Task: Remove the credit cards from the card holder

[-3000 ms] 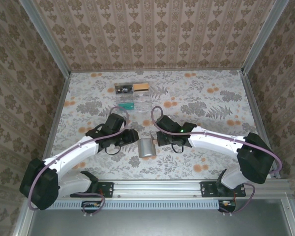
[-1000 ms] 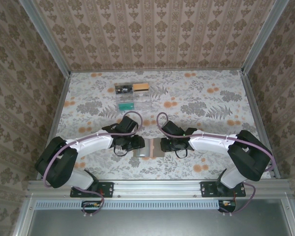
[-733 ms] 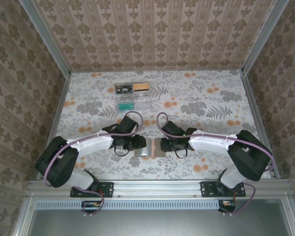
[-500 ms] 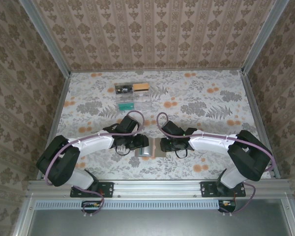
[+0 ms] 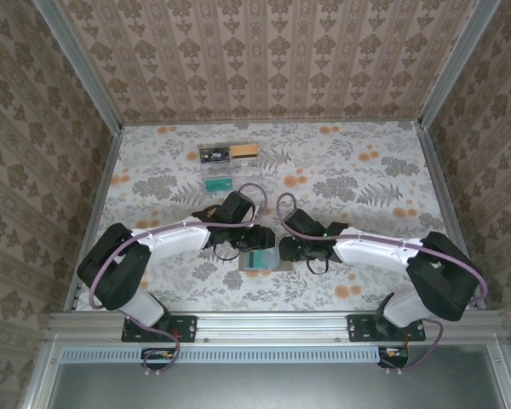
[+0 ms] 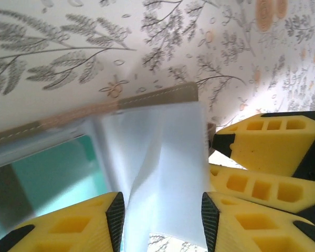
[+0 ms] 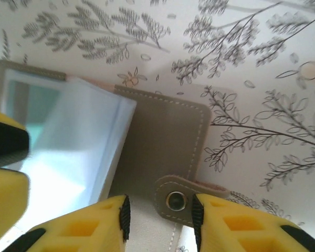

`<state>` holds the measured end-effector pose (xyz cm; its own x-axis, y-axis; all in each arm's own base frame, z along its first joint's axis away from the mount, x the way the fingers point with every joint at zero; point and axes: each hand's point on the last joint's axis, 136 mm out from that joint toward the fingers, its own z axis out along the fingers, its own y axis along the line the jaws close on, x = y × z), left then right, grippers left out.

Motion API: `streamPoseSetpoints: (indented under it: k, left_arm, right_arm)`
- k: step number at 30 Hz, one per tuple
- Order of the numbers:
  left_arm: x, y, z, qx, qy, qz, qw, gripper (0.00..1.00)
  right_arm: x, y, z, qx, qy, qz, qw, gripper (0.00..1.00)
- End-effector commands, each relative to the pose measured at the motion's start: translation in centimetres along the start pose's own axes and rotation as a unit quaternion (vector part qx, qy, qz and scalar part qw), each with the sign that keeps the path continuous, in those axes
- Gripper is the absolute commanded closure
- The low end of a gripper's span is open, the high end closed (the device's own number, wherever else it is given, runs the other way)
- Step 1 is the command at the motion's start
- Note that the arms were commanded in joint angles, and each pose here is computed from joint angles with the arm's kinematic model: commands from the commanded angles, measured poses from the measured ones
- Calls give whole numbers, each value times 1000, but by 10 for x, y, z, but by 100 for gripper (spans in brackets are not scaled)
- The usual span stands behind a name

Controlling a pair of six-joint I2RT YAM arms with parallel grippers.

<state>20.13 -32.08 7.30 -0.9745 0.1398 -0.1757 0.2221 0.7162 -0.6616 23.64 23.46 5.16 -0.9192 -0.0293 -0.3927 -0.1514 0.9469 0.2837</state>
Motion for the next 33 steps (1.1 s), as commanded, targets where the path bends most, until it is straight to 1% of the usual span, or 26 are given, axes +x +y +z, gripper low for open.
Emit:
streamPoseSetpoints:
  k: [1,6,9,12,18,21,28,32,33]
  left_arm:
    - [-3,-15,6,24,13,25,999,54]
    - [-4,-27,18,40,34,37,998,55]
    - [-3,-30,23,43,45,39,997,56]
    - [-3,-27,26,40,48,34,997,57]
    - [-7,-7,30,14,44,3,999,60]
    - [-11,-1,27,9,35,-8,999,61]
    - [-22,-3,8,0,1,-7,1000,60]
    - [-23,-3,-4,-1,-10,-8,1000,59]
    - [-23,-2,-8,-3,-15,-9,1000,59]
  right_arm:
    - [-7,-16,-18,24,-31,18,999,58]
    - [-4,-26,-31,22,-47,35,998,53]
    - [-1,-25,-33,12,-47,39,998,51]
    - [1,-20,-34,-8,-46,43,998,50]
    - [9,-4,-27,-58,-39,53,996,41]
    - [13,4,-21,-64,-29,46,997,38]
    - [18,11,-3,-47,-4,31,998,38]
    - [20,2,6,-11,10,22,1000,41]
    - [20,0,7,-4,11,21,1000,44]
